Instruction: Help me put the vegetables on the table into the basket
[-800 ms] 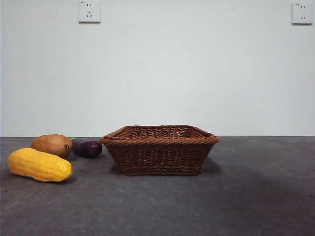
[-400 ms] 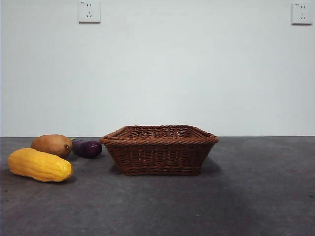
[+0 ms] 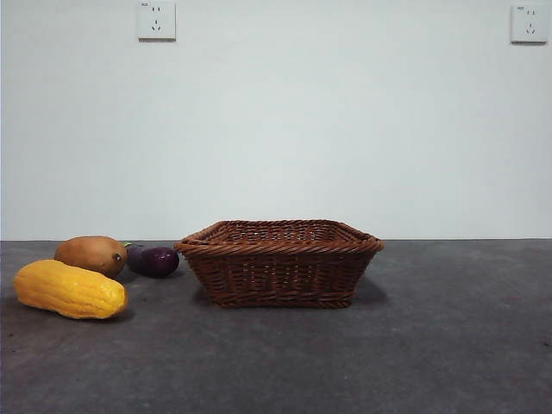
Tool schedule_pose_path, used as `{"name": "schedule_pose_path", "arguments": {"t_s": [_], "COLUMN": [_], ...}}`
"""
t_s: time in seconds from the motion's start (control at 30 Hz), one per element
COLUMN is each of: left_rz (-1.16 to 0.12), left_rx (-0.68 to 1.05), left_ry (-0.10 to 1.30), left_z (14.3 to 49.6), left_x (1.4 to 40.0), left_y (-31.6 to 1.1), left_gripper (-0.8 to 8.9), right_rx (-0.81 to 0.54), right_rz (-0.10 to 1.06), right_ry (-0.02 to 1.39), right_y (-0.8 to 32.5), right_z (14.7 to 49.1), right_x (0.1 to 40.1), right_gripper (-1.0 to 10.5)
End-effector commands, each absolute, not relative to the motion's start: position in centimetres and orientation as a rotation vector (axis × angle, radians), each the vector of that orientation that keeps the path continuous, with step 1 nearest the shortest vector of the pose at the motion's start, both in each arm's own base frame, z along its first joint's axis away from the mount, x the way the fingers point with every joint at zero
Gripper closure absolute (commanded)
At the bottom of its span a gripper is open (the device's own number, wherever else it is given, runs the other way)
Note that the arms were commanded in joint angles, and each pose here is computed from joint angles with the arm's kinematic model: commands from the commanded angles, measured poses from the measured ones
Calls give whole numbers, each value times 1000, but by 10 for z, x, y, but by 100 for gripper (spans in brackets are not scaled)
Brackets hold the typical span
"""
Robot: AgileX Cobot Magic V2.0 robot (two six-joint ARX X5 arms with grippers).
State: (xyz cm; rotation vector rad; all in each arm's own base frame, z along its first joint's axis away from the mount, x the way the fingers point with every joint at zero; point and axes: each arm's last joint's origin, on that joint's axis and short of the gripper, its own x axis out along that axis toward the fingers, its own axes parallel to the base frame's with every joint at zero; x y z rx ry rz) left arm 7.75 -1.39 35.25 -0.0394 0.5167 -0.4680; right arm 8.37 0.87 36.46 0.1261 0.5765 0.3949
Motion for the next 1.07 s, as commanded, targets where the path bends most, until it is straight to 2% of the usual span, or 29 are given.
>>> {"name": "schedule_pose_path", "arguments": {"t_s": [0.03, 0.17, 0.2, 0.27, 0.3, 0.33, 0.37, 0.57, 0.7, 0.77, 0.87, 1.07], "left_rz": [-496, -498, -495, -492, -491, -486, -484, -485, -482, -481, -480, -480], "left_rx": [-23, -30, -40, -49, -56, -69, -77, -76, -85, -90, -93, -96], "left_ry": [520, 544, 551, 560, 562, 568, 579, 575, 597, 611, 627, 643], "left_z": [352, 351, 350, 350, 350, 350, 352, 370, 374, 372, 370, 368], "left_x": [79, 85, 86, 90, 91, 93, 96, 109, 120, 125, 130, 136], "left_y": [-15, -15, -15, -15, -16, -16, -16, -16, -16, -17, -17, -17], "left_gripper": [821, 790, 692, 322, 199, 173, 173, 175, 175, 175, 175, 176], "right_rx": [101, 123, 128, 132, 132, 132, 133, 161, 233, 253, 257, 160], "right_rz": [416, 465, 479, 495, 495, 494, 494, 486, 502, 509, 546, 549], "right_ry": [586, 615, 613, 607, 604, 603, 599, 622, 601, 591, 670, 848], "right_y": [9, 10, 10, 11, 11, 11, 11, 10, 10, 11, 25, 77], "right_z": [368, 367, 368, 369, 370, 371, 371, 370, 374, 377, 378, 357], "right_x": [88, 95, 95, 94, 94, 94, 94, 103, 135, 159, 204, 308], "right_gripper": [954, 934, 870, 645, 530, 444, 401, 401, 404, 406, 407, 408]}}
